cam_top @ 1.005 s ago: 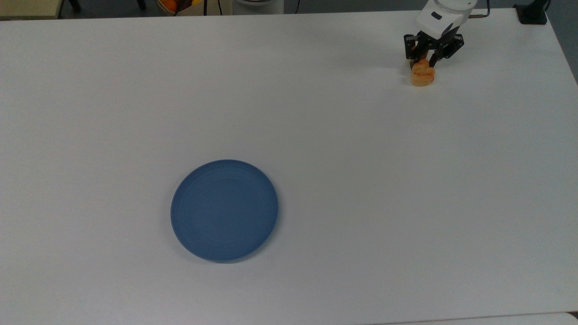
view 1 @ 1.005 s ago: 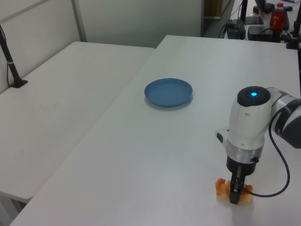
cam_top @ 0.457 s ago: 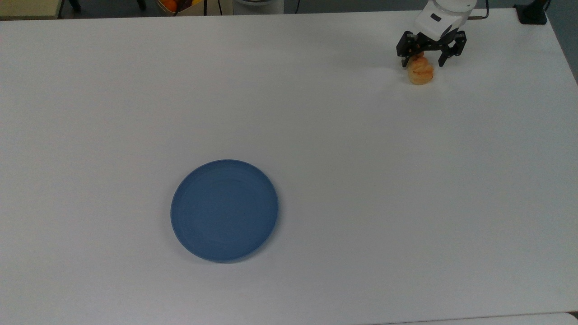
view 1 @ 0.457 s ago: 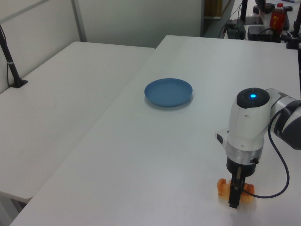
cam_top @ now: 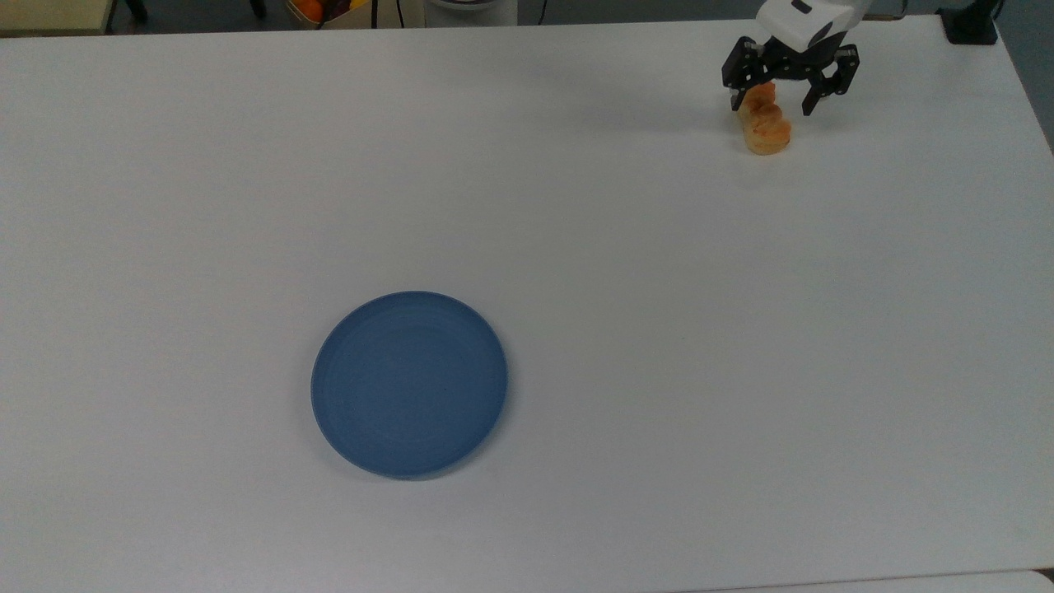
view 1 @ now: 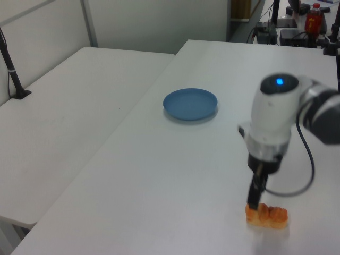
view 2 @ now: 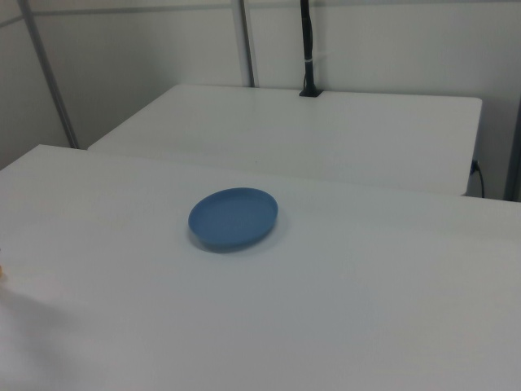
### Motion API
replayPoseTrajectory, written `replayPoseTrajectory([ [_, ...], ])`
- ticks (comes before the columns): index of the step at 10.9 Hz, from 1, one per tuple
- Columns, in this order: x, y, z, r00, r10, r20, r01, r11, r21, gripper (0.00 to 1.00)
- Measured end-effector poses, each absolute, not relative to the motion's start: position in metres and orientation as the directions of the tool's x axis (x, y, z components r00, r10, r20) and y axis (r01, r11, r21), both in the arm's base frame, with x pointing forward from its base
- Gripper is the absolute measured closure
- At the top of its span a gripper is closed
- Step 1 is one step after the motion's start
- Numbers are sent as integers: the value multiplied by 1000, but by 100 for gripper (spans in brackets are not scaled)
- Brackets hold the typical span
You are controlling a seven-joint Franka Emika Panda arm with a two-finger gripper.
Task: Put the bread on the table
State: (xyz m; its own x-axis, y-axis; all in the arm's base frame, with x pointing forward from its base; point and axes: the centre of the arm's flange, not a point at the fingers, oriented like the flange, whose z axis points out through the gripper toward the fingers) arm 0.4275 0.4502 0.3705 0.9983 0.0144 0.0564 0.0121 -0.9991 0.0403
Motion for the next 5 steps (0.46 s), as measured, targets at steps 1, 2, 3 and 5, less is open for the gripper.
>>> replayPoseTrajectory([
  [1,443,437,399,998,-9,65,-13,-999,50,0],
  [2,457,424,423,998,-22,59,-24,-999,40,0],
  [3,472,408,446,999,-23,41,-24,-999,25,0],
  [5,503,364,485,1000,-27,3,-27,-999,28,0],
])
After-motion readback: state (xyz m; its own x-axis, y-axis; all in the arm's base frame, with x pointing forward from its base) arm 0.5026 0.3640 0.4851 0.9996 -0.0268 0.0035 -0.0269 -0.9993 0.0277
